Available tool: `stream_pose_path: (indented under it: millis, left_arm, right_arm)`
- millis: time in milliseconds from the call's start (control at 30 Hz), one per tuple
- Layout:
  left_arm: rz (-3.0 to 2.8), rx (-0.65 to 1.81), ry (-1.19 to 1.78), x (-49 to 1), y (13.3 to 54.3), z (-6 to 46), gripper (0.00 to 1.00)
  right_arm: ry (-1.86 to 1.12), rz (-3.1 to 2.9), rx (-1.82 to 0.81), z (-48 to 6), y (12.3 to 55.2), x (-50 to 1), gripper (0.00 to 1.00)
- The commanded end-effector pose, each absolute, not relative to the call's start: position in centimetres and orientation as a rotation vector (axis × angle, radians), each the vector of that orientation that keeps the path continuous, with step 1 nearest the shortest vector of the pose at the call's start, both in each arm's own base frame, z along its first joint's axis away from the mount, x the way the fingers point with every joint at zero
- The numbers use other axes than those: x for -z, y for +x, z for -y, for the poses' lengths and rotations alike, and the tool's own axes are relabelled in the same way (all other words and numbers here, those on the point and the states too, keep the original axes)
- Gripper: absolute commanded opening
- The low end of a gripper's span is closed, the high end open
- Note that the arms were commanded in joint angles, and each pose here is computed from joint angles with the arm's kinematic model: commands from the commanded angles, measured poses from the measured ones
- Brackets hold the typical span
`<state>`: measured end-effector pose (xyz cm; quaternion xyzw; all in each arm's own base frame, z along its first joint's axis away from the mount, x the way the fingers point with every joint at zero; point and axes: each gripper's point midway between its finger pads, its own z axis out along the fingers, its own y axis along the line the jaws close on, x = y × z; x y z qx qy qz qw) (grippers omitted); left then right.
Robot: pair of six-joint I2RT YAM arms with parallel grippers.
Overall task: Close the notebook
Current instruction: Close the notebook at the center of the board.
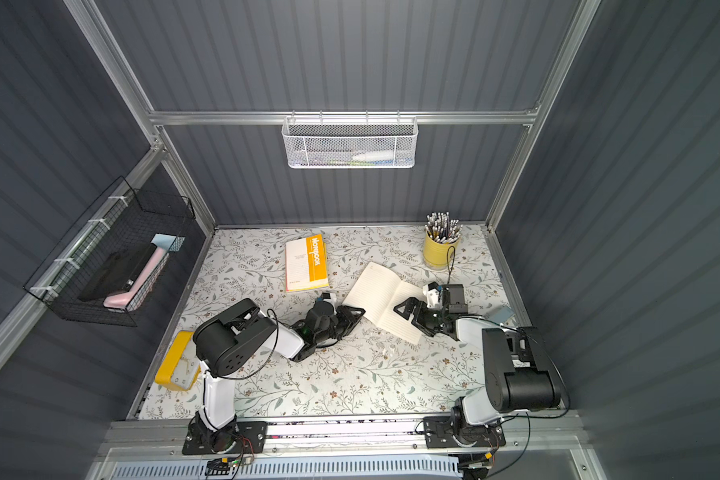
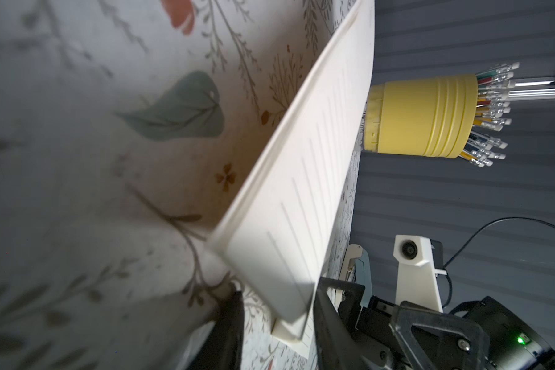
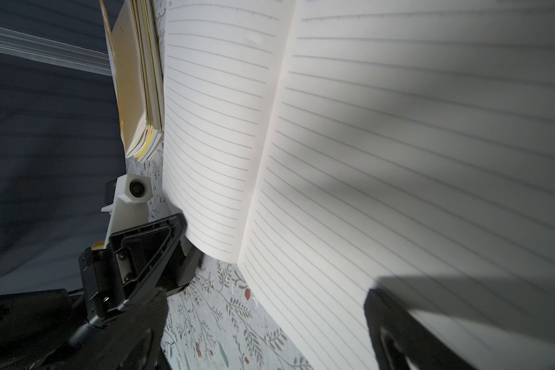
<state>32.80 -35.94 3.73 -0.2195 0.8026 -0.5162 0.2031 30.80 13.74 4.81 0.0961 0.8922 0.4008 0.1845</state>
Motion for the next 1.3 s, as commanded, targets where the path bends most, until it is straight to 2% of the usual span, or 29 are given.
stream_pose_path:
  millis: [0,133,367,533,700,1267]
  left_arm:
    - [-2.219,1.404,-0.634,-2.6,33.4,35.8,0.34]
    - [-2.178,1.388,-0.622,-2.8,34.3,35.9,0.3]
    - [-2.112,1.372,-0.55,-4.4,34.8,35.7,0.0]
    - [-2.059,1.38,-0.477,-6.0,34.7,35.5,0.0]
    - [-2.074,1.239,-0.35,-7.6,34.3,34.0,0.0]
    - [-2.212,0.092,0.064,-12.3,35.0,22.6,0.0]
  right_arm:
    - [0.341,-2.616,-1.102,-13.4,29.0,-2.5,0.99]
    - [0.344,-2.617,-1.101,-13.3,28.9,-2.3,0.99]
    - [0.318,-2.594,-1.156,-14.0,29.1,-2.8,0.99]
    - [0.293,-2.569,-1.16,-14.2,29.7,-3.8,0.99]
    - [0.284,-2.554,-1.154,-14.2,29.9,-4.6,0.99]
    - [0.274,-2.536,-1.157,-14.3,30.3,-6.0,0.99]
